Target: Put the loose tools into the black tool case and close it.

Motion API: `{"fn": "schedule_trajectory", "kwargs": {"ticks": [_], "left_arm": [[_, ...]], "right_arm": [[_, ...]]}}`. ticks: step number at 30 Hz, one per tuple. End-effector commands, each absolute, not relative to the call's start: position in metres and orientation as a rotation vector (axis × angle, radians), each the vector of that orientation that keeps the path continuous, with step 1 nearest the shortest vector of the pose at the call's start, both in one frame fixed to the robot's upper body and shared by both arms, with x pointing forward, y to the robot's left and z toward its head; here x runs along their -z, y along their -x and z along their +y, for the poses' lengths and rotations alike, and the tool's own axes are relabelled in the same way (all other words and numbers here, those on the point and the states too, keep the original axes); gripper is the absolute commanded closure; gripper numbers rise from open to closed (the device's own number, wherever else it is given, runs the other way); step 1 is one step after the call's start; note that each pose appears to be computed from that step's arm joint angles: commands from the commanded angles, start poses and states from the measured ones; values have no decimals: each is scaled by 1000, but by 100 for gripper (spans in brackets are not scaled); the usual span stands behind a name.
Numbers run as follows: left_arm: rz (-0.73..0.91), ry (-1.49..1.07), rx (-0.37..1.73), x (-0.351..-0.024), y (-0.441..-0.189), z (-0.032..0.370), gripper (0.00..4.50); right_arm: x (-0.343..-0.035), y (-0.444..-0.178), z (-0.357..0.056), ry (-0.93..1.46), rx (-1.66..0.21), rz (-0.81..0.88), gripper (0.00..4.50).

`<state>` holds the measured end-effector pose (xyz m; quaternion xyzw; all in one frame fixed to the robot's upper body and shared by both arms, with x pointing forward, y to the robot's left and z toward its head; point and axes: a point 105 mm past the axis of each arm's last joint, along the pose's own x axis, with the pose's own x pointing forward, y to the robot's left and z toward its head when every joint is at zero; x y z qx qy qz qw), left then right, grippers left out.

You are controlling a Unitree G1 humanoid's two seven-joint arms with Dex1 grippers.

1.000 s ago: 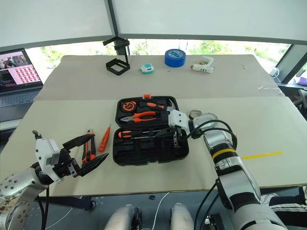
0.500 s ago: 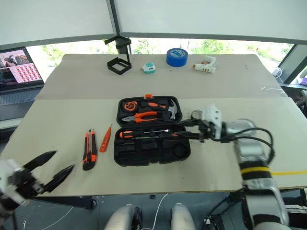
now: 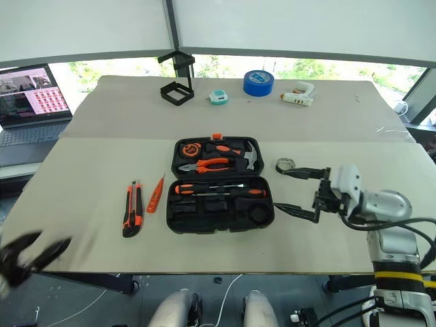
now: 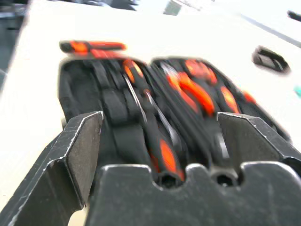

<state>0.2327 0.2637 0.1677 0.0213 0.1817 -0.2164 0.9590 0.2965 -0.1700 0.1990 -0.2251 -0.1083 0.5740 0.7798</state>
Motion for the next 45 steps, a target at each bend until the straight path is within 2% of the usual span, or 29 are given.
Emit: {"fn": "schedule_trajectory", "kwargs": {"ticks": [1, 5, 8, 23, 26, 27, 33, 34, 35, 40, 43, 45], "left_arm": [[534, -71, 503, -161, -245, 228, 0], [600, -143, 415, -151, -282, 214, 0], [632, -196, 373, -146, -297, 206, 0], [715, -198, 322, -117, -319, 184, 0], [768, -191, 343, -104, -311, 184, 73], [776, -180, 345, -102, -310, 184, 124], [737, -146, 311, -108, -315, 198, 338], [718, -140, 309, -112, -317, 201, 386], [676, -146, 320, -118, -319, 204, 408], [452, -102, 496, -160, -321, 204, 409], [366, -175, 571, -179, -317, 215, 409], [299, -279, 706, -191, -309, 209, 409]], "right_arm": [[-217, -304, -163, 535, -1219, -240, 1], [-222, -299, -145, 542, -1309, -240, 1], [-223, -298, -141, 541, -1324, -240, 1], [-224, -292, -142, 511, -1274, -248, 1], [-224, -290, -145, 506, -1270, -245, 0], [-223, -290, -146, 507, -1269, -241, 0], [-221, -288, -148, 503, -1263, -227, 0], [-221, -288, -149, 502, -1263, -224, 0], [-220, -287, -149, 501, -1262, -221, 0], [-218, -286, -151, 499, -1257, -209, 0], [-219, -285, -155, 498, -1246, -204, 0], [-219, -284, -158, 499, -1234, -196, 0]]}}
